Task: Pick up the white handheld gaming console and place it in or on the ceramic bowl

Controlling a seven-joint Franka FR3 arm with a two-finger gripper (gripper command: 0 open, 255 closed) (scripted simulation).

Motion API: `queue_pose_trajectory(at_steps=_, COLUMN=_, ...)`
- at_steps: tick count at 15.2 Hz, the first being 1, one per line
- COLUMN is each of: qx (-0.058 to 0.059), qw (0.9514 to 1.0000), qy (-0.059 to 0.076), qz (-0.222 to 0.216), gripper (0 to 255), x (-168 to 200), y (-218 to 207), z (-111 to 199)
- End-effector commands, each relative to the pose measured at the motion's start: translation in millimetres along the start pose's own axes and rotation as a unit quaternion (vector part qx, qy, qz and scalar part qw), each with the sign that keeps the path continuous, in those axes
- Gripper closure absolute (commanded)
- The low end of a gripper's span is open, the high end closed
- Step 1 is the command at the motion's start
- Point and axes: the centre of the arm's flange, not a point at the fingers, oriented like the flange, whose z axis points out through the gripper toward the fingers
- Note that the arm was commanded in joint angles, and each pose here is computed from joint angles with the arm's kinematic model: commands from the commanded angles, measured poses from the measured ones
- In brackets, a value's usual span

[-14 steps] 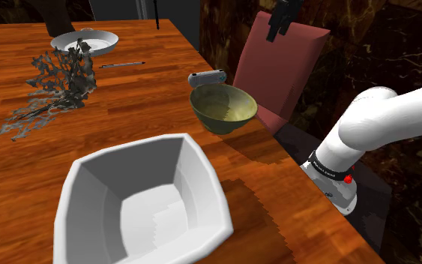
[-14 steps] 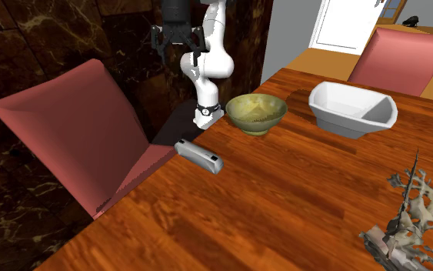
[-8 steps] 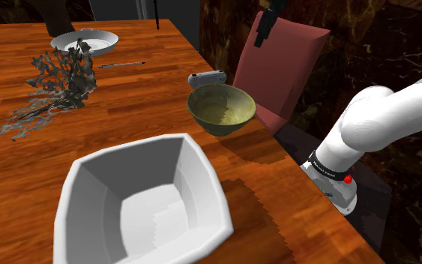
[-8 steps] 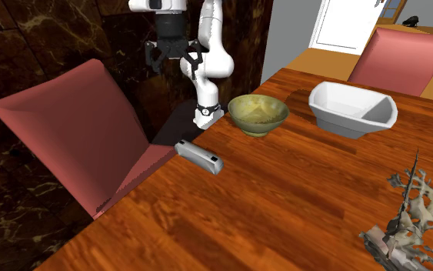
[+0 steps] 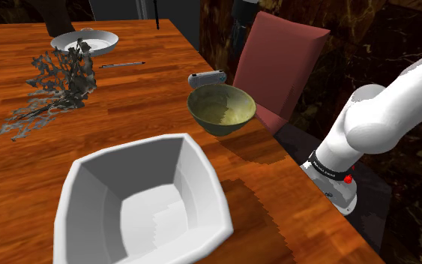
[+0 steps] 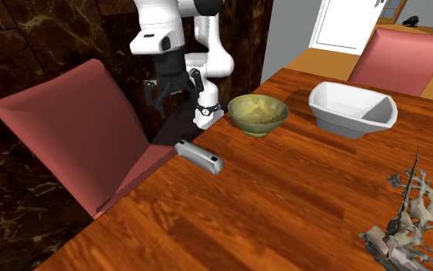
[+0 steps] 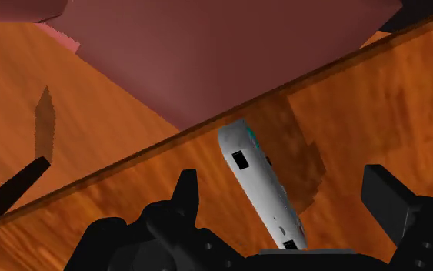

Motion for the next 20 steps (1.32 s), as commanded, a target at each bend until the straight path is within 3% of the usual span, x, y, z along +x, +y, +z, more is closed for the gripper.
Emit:
queue_pose_trajectory(at_steps=1, qx=0.008, qw=0.9982, qy=-0.002, qz=-0.059, gripper=0, x=20.5, y=4.5, z=17.5)
queue_pose_trajectory(at_steps=3, qx=0.016, qw=0.9934, qy=-0.004, qz=-0.114, gripper=0, x=41.9, y=6.7, z=34.3)
queue_pose_trajectory(at_steps=7, qx=0.031, qw=0.977, qy=-0.007, qz=-0.211, gripper=0, x=80.1, y=4.1, z=64.7)
queue_pose_trajectory(at_steps=14, qx=0.031, qw=0.977, qy=-0.007, qz=-0.211, gripper=0, x=79.1, y=2.0, z=101.5)
queue_pose_trajectory(at_steps=20, qx=0.031, qw=0.977, qy=-0.007, qz=-0.211, gripper=0, x=79.0, y=1.8, z=104.6)
